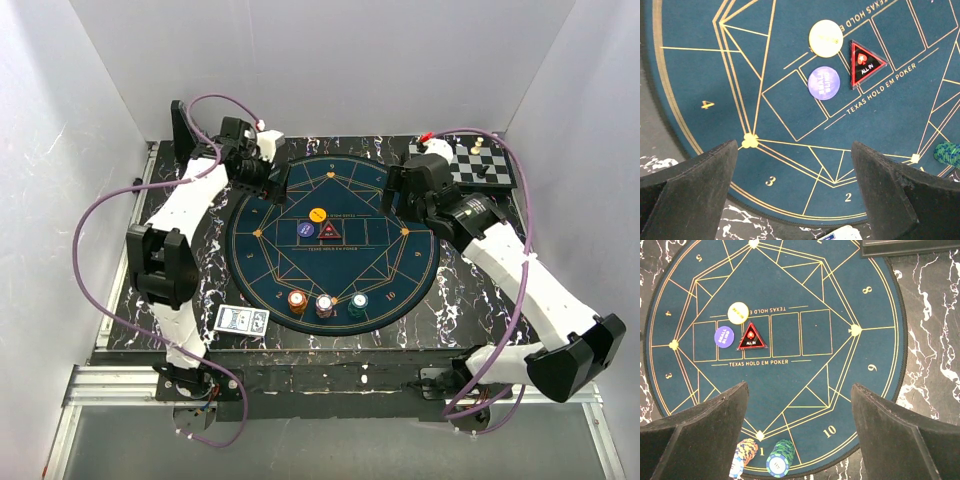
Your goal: Distribute texas hold em gaming equipment
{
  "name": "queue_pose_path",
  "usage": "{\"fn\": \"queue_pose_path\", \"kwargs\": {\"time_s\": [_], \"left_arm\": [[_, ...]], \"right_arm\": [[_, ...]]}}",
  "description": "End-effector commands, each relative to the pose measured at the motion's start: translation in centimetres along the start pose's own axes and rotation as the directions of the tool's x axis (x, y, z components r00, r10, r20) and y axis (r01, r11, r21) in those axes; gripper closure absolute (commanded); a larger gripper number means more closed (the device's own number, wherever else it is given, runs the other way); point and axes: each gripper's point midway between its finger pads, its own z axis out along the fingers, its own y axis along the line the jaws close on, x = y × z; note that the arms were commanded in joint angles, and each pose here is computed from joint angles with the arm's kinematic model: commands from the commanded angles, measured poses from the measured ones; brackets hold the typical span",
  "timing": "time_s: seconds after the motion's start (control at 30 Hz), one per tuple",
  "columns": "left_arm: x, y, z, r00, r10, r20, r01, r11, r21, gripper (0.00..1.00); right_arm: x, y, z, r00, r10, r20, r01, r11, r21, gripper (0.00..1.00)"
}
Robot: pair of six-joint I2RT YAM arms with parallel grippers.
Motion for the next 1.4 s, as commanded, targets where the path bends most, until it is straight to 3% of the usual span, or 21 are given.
{"fn": "queue_pose_path", "kwargs": {"time_s": [0.0, 0.4, 0.9, 1.37], "left_arm": [[-1.1, -1.6, 1.2, 0.998, 0.060, 0.017, -0.061, 0.997, 0.056, 0.02], [0.7, -2.9, 9.5, 0.957, 0.269, -0.106, -0.270, 0.963, 0.013, 0.02], [0.8, -4.5, 14.2, 0.955, 0.286, -0.083, -0.286, 0.958, 0.020, 0.02], [2.6, -4.4, 16.4, 0.945, 0.302, -0.128, -0.305, 0.952, -0.005, 0.23]], "right_arm": [[-1.6, 0.0, -1.3, 0.997, 0.017, 0.079, -0.015, 0.999, -0.030, 0.10], [-0.4, -1.0, -1.4, 0.995, 0.030, 0.093, -0.028, 0.999, -0.024, 0.09], [-0.1, -0.9, -1.5, 0.995, 0.034, 0.097, -0.030, 0.999, -0.041, 0.12], [0.0, -1.0, -1.8, 0.994, 0.042, 0.103, -0.037, 0.998, -0.054, 0.18]]}}
